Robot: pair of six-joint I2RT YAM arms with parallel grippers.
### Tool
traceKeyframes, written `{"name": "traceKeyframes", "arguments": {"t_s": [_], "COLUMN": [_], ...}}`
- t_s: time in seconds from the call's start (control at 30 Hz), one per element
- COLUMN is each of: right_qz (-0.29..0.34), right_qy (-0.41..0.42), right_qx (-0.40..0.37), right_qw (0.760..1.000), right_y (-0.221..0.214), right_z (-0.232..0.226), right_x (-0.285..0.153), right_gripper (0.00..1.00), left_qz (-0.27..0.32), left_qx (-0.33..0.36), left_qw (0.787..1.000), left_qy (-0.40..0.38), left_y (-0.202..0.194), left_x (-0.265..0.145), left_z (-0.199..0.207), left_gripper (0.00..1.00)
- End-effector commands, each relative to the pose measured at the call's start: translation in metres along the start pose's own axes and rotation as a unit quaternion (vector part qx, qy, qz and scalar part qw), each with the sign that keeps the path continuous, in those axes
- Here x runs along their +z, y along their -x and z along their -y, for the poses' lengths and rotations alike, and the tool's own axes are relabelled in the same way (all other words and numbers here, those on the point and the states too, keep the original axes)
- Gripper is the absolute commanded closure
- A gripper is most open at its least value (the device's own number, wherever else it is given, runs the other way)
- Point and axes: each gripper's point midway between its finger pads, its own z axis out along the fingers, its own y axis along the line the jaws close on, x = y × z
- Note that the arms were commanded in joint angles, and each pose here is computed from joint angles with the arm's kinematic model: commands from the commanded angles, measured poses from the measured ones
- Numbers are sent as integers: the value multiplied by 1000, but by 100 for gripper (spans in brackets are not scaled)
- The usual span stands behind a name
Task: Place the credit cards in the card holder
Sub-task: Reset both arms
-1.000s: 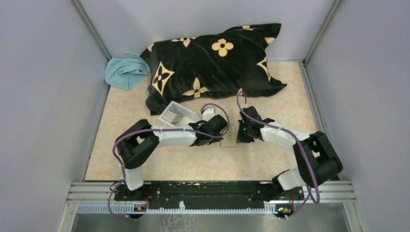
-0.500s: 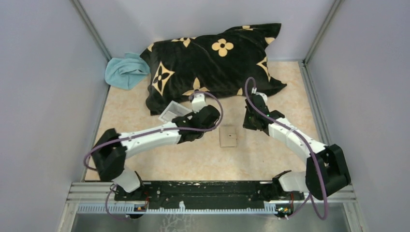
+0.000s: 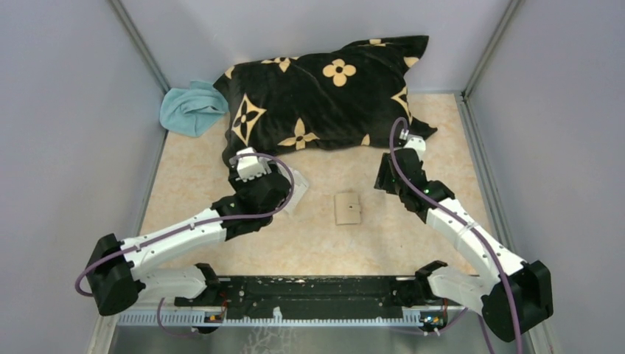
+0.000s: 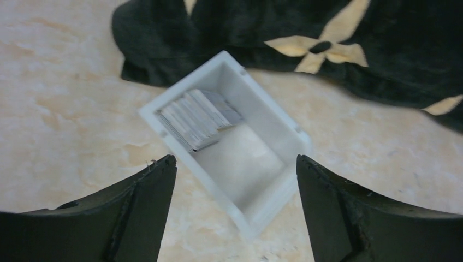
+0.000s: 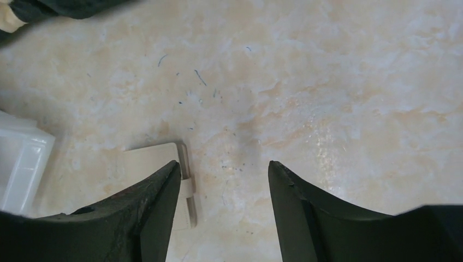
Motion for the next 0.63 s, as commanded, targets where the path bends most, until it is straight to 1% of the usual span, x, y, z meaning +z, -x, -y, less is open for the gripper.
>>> {"name": "traceKeyframes", "arguments": {"t_s": [0.0, 0.07, 0.13, 0.2, 0.3, 0.43, 0.5, 0.53, 0.6], "right_qz": [35, 39, 46, 51, 51, 53, 60, 62, 61], "right_qy": [-46, -49, -43, -37, -33, -36, -33, -35, -41], "right_qx": [20, 23, 26, 25, 16, 10, 3, 0, -2], "right_qw": [998, 998, 998, 998, 998, 998, 998, 997, 997], "right_y": [7, 6, 8, 12, 12, 13, 15, 15, 15], "right_z": [20, 22, 21, 20, 19, 21, 22, 23, 25], "right_x": [0, -2, -5, -7, -8, -9, -12, -12, -12], "right_gripper": [38, 36, 35, 34, 34, 34, 38, 38, 34], "left_qz": [35, 34, 34, 42, 57, 74, 84, 86, 86], "left_qx": [11, 30, 45, 41, 44, 57, 52, 52, 52], "left_qw": [998, 997, 998, 998, 997, 995, 995, 995, 995], "left_qy": [55, 61, 42, 28, 36, 28, 25, 25, 22], "left_y": [13, 8, 4, 6, 14, 25, 30, 31, 31], "left_x": [10, 17, 23, 26, 27, 27, 25, 24, 23], "left_z": [-36, -50, -54, -58, -72, -82, -86, -89, -90], "left_gripper": [9, 5, 3, 2, 0, 0, 0, 0, 0]}}
